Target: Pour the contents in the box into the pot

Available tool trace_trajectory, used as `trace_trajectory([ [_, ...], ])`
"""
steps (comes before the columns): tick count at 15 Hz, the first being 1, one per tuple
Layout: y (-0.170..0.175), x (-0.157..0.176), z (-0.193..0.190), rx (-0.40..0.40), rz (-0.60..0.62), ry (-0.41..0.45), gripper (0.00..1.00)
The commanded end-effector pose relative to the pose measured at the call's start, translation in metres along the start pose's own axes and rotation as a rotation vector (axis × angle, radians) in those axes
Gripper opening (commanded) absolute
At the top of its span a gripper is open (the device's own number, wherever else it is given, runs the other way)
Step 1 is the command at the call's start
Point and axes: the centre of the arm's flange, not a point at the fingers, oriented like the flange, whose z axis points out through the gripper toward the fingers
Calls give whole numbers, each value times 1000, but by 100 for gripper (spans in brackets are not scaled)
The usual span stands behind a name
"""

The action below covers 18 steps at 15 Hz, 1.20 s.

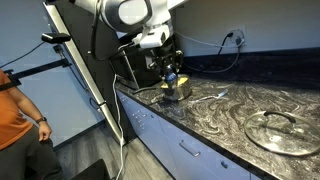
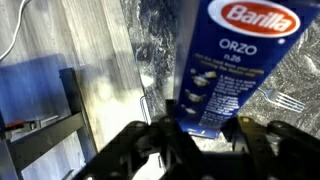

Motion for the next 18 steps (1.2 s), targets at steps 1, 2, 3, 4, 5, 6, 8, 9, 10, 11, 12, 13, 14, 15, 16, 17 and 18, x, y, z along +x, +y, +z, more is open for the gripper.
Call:
trace_trajectory([
  [1, -10, -8, -14, -31, 52, 56, 20],
  [2, -11, -8, -16, -42, 70, 78, 20],
  [3, -12, -9, -17, -56, 82, 93, 20],
  [4, -14, -11, -19, -69, 96, 105, 20],
  [5, -15, -13, -20, -82, 105, 111, 20],
  [6, -16, -16, -21, -92, 113, 114, 20],
  [8, -19, -24, -21, -106, 126, 116, 20],
  [9, -20, -29, -19, -112, 127, 118, 20],
  [10, -21, -34, -18, -114, 131, 122, 20],
  [11, -22, -40, -16, -111, 135, 126, 20],
  [12, -22, -45, -14, -108, 140, 132, 20],
  [13, -23, -50, -13, -107, 143, 137, 20],
  [14, -24, -56, -10, -105, 149, 146, 20],
  [15, -24, -60, -9, -101, 154, 153, 20],
  [16, -26, -65, -8, -92, 164, 171, 20],
  [17, -27, -69, -7, -84, 174, 187, 20],
  [18, -30, -73, -5, -75, 184, 206, 20],
])
